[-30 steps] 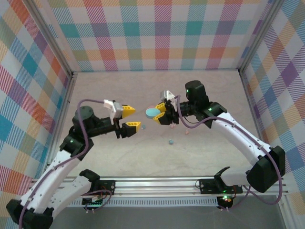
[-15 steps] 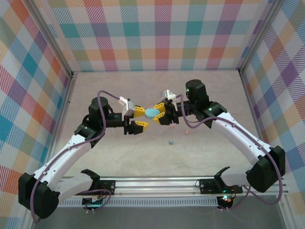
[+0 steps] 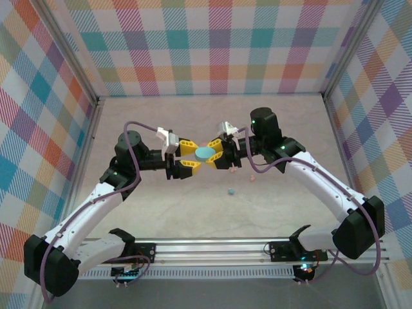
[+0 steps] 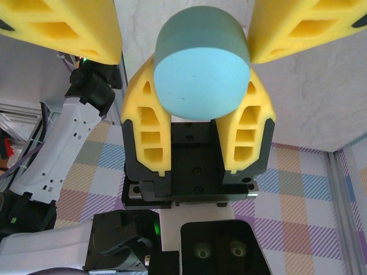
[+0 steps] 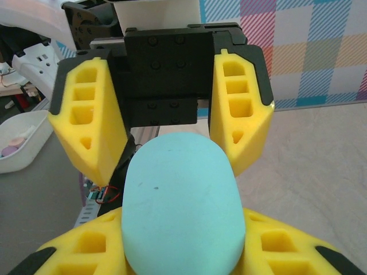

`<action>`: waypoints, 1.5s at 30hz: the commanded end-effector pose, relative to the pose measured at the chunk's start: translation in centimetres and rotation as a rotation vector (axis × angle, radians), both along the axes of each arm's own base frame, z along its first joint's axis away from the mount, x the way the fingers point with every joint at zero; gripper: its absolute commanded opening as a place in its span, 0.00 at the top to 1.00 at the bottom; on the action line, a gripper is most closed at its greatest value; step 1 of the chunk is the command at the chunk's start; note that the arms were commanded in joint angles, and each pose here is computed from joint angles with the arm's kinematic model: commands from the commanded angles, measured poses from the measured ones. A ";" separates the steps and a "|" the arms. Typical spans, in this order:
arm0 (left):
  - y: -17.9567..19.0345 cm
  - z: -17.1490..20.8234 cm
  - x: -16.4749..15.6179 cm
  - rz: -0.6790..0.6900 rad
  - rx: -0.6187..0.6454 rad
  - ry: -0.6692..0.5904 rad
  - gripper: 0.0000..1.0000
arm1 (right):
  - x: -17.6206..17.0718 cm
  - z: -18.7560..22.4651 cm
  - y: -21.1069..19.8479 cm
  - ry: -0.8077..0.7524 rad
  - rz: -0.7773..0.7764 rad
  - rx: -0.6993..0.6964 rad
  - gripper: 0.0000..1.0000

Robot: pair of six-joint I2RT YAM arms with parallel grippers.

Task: Insert wireless bluetooth earbuds into charging case

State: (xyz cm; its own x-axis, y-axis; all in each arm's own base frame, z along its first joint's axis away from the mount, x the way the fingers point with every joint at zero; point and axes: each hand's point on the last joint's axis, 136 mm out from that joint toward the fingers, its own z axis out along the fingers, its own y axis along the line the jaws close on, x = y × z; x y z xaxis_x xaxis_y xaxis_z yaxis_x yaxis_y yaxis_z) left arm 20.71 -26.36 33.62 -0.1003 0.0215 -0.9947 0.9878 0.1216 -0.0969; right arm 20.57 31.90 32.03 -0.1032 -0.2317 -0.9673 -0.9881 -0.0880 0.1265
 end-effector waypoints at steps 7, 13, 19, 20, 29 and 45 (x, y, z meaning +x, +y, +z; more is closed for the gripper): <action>-0.8 0.3 -0.5 -0.079 -0.012 0.014 0.45 | -0.5 0.6 0.3 -0.023 0.044 0.037 0.74; -0.9 0.6 -0.6 -0.092 -0.014 0.014 0.48 | -0.5 0.6 0.4 -0.020 0.054 0.040 0.74; -1.0 0.9 -0.6 -0.100 -0.017 0.013 0.50 | -0.5 0.5 0.5 -0.018 0.060 0.040 0.74; -1.0 0.9 -0.6 -0.103 -0.016 0.015 0.50 | -0.5 0.5 0.5 -0.017 0.063 0.040 0.74; -1.5 0.7 -0.5 -0.122 -0.016 0.031 0.61 | -0.4 0.3 0.7 -0.015 0.070 0.036 0.74; -1.2 0.0 -0.3 -0.078 0.000 0.058 0.77 | 0.2 0.8 0.5 -0.027 0.010 0.017 0.46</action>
